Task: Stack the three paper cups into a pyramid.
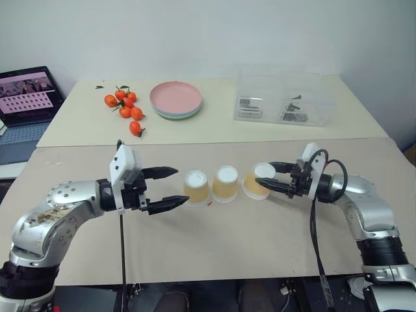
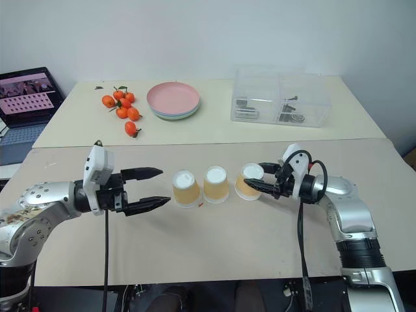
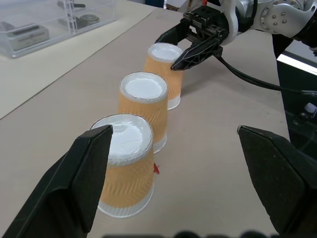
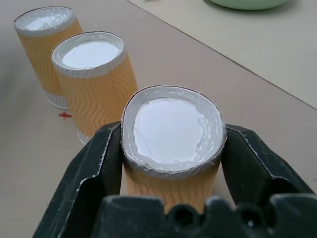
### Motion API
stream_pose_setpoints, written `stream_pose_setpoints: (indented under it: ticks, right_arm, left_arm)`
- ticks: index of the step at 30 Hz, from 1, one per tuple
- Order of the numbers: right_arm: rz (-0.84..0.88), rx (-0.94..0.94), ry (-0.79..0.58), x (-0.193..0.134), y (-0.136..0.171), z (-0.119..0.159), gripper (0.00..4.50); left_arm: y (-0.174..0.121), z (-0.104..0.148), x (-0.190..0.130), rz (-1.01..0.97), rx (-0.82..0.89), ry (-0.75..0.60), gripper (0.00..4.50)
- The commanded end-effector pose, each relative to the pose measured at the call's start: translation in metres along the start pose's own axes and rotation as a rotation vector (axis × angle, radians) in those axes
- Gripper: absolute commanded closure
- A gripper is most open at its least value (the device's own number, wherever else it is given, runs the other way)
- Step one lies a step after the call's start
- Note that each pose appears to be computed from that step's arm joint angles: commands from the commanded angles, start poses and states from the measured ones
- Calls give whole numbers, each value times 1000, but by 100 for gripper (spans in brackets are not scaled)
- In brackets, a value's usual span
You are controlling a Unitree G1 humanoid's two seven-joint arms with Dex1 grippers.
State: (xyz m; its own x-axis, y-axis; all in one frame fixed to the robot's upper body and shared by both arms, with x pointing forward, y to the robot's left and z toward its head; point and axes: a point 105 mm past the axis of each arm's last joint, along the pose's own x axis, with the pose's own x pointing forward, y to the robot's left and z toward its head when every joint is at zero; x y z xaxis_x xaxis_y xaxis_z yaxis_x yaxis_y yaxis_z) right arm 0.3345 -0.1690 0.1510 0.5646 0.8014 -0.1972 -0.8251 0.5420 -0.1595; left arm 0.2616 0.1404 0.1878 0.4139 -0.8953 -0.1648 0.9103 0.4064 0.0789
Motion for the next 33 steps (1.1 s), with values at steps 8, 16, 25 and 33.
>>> stream_pose_setpoints:
  ticks: [8,16,25,33]
  right_arm:
    - [-34,-139,-175,2,-37,82,187]
    - [456,-111,-297,20,37,147,187]
    - [672,-152,-169,48,64,147,187]
    - [713,-169,-141,63,55,144,187]
  left_arm:
    - [2,4,-13,73,60,-12,19]
    - [0,2,-9,82,53,-25,19]
    - [-3,1,-2,80,49,-52,19]
    - [-3,2,-1,89,56,-62,19]
